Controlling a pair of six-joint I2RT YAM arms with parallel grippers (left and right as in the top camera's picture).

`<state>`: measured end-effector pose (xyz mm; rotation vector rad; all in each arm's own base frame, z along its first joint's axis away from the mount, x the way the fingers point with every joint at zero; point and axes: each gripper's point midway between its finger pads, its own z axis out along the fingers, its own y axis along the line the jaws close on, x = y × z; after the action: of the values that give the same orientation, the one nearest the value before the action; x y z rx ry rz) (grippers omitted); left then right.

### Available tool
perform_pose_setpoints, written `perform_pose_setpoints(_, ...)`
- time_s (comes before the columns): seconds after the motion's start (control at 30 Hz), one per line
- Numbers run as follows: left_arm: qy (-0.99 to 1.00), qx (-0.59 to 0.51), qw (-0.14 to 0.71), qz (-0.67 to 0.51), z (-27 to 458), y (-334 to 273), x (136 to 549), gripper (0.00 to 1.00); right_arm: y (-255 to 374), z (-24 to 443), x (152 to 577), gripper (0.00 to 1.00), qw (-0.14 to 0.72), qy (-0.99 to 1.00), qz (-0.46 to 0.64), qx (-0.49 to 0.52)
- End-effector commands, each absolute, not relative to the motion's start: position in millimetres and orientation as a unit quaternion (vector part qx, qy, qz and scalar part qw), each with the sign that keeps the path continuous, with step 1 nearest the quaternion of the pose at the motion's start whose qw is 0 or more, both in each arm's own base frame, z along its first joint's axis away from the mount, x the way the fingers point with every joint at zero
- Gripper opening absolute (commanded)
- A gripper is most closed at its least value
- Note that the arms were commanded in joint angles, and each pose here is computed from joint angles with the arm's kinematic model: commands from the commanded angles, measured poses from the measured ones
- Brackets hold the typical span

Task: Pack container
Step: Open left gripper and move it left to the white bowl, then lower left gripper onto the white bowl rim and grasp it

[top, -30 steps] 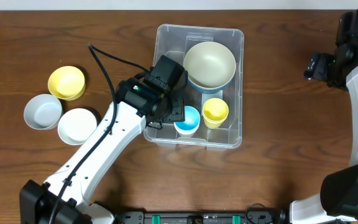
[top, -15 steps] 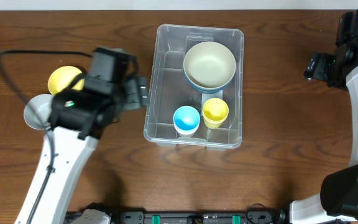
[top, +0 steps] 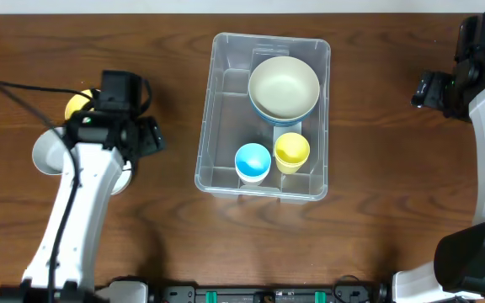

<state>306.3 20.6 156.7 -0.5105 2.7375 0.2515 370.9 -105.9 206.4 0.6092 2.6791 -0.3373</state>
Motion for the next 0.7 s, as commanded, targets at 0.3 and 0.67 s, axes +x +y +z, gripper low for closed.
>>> perform_pose_setpoints(0.3, 0.967, -0.203, 0.100, 0.120, 100, 43, 316, 0.91, -108, 217, 371, 0.99, 0.201, 0.946, -0.118, 0.227)
perform_pose_setpoints(0.67, 0.968, -0.211, 0.052, 0.122, 54, 50, 320, 0.85, -108, 217, 371, 0.99, 0.201, 0.946, -0.118, 0.227)
